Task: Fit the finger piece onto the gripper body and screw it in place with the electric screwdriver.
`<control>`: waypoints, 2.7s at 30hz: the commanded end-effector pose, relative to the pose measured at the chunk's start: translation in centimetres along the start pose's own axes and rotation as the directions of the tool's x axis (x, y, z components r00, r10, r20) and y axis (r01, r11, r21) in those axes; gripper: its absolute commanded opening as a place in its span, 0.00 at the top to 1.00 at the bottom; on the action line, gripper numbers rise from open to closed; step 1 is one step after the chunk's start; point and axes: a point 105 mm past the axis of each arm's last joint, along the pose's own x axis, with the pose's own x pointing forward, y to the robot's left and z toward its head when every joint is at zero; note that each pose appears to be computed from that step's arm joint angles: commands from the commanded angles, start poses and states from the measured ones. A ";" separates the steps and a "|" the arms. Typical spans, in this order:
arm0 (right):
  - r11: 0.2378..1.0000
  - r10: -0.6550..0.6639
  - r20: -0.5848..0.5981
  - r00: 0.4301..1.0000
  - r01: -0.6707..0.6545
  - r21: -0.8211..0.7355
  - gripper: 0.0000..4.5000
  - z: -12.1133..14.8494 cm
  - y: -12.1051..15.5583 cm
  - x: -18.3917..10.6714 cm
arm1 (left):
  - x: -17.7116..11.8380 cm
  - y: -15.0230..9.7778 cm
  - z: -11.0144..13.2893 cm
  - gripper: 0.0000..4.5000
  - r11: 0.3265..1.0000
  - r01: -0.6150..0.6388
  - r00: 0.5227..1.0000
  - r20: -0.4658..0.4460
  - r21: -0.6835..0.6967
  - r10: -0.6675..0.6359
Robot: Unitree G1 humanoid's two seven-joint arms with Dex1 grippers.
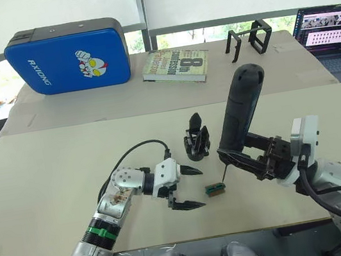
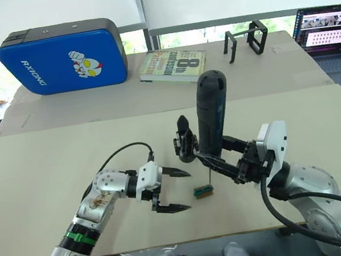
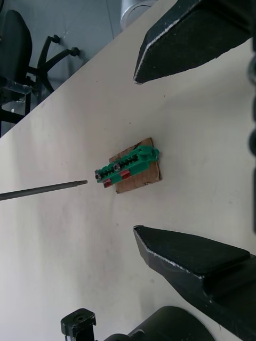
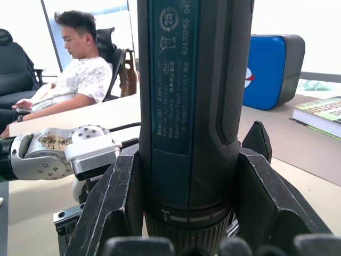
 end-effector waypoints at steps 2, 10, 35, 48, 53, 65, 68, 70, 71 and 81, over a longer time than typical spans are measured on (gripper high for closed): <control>0.998 0.028 0.041 0.999 -0.026 -0.050 0.57 1.3 0.6 0.0 | 0.1 0.4 1.0 0.00 0.999 0.001 1.000 0.011 0.051 -0.002; 0.999 0.027 0.045 0.999 -0.025 -0.044 0.57 1.2 0.8 -0.1 | 0.1 0.4 1.0 0.00 0.998 0.005 1.000 0.008 0.055 -0.005; 0.998 0.023 0.057 0.998 -0.020 -0.060 0.57 1.5 0.5 0.5 | 0.2 0.5 1.0 0.00 0.998 0.008 1.000 0.003 0.057 -0.009; 0.999 0.022 0.032 0.999 -0.021 -0.045 0.57 1.0 0.6 0.3 | 0.1 0.4 0.8 0.00 0.998 0.014 1.000 -0.004 0.057 -0.014; 0.999 0.021 0.032 0.999 -0.020 -0.047 0.57 1.0 0.6 0.5 | 0.1 0.4 0.9 0.00 0.998 0.012 1.000 -0.002 0.058 -0.012; 0.998 0.014 0.029 0.999 -0.013 -0.057 0.57 1.3 0.4 0.6 | 0.1 0.4 0.9 0.00 0.998 0.011 1.000 -0.002 0.060 -0.011; 0.998 0.011 0.028 1.000 -0.009 -0.058 0.57 1.3 0.3 0.5 | 0.2 0.4 0.9 0.00 0.998 0.011 1.000 -0.002 0.060 -0.011; 0.998 0.009 0.028 1.000 -0.007 -0.059 0.57 1.3 0.3 0.5 | 0.2 0.4 0.9 0.00 0.998 0.012 1.000 -0.002 0.060 -0.012; 0.998 0.008 0.027 1.000 -0.006 -0.058 0.57 1.3 0.2 0.5 | 0.2 0.4 0.9 0.00 0.998 0.011 1.000 -0.001 0.060 -0.011; 0.999 0.012 0.016 1.000 -0.012 -0.045 0.57 0.9 0.5 0.2 | 0.2 0.6 0.9 0.00 0.998 0.009 1.000 0.001 0.063 -0.009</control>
